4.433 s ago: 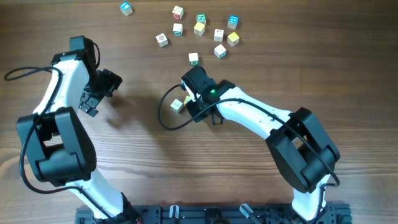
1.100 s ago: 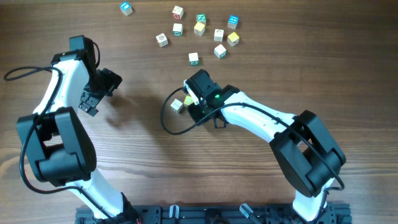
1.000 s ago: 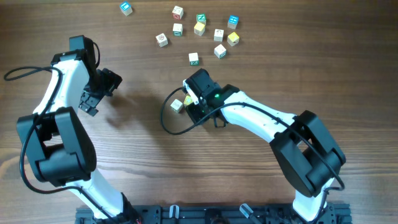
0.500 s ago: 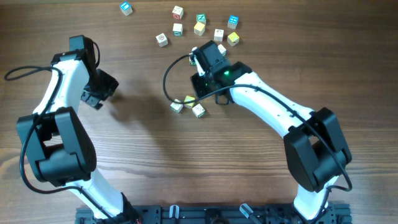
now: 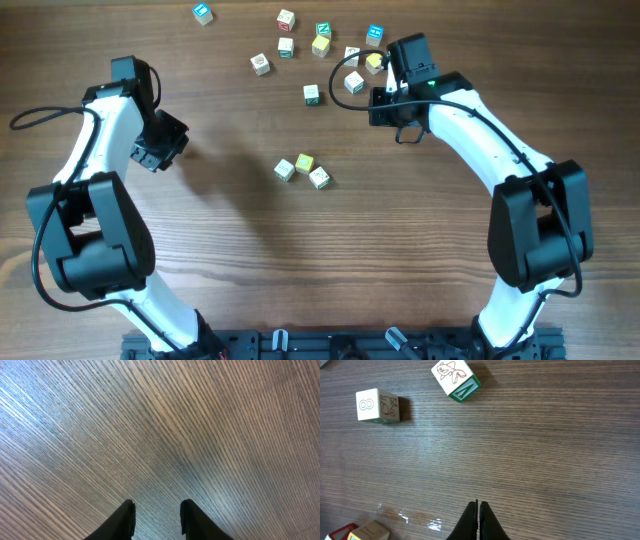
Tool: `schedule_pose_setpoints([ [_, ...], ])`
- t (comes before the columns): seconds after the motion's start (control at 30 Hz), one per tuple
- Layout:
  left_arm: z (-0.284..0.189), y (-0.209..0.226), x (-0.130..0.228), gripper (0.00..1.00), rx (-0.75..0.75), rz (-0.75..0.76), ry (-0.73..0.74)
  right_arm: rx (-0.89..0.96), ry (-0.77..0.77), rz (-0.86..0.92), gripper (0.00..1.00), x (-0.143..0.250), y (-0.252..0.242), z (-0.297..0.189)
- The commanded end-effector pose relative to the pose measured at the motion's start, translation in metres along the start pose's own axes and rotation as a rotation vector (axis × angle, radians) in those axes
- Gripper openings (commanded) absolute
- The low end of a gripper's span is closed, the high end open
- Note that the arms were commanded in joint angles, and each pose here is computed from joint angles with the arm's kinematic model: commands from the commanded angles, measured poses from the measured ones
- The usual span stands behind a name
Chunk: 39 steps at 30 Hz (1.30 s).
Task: Form a circle
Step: 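Move the right gripper up to the cluster of blocks at top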
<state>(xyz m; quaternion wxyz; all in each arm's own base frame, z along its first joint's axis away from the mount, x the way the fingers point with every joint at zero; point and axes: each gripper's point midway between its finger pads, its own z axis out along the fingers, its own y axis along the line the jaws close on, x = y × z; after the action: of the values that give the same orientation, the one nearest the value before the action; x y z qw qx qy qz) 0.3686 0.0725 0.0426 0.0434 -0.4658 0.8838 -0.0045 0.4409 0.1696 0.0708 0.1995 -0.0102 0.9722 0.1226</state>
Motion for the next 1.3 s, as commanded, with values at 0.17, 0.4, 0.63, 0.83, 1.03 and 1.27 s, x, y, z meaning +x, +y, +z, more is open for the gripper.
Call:
schedule_pose_setpoints([
  [0.17, -0.011, -0.006, -0.004, 0.26, 0.030, 0.005, -0.023, -0.051, 0.022, 0.006, 0.04, 0.008, 0.010, -0.004],
  [0.4, -0.011, -0.006, -0.004, 0.25, 0.030, 0.005, -0.023, -0.055, 0.015, 0.082, 0.04, 0.005, 0.011, -0.004],
  [0.63, -0.011, -0.006, -0.004, 0.25, 0.030, 0.005, -0.023, -0.098, -0.175, 0.006, 0.04, -0.089, 0.050, -0.108],
  [0.83, -0.011, -0.006, -0.004, 0.23, 0.030, 0.005, -0.023, -0.080, -0.299, -0.084, 0.07, -0.124, 0.056, -0.124],
  [1.03, -0.011, -0.006, -0.004, 0.23, 0.030, 0.005, -0.023, -0.032, -0.224, -0.254, 0.52, -0.120, 0.046, -0.050],
  [1.27, -0.011, -0.006, -0.004, 0.43, 0.030, 0.005, -0.023, -0.013, -0.184, -0.360, 0.63, -0.114, 0.035, 0.039],
])
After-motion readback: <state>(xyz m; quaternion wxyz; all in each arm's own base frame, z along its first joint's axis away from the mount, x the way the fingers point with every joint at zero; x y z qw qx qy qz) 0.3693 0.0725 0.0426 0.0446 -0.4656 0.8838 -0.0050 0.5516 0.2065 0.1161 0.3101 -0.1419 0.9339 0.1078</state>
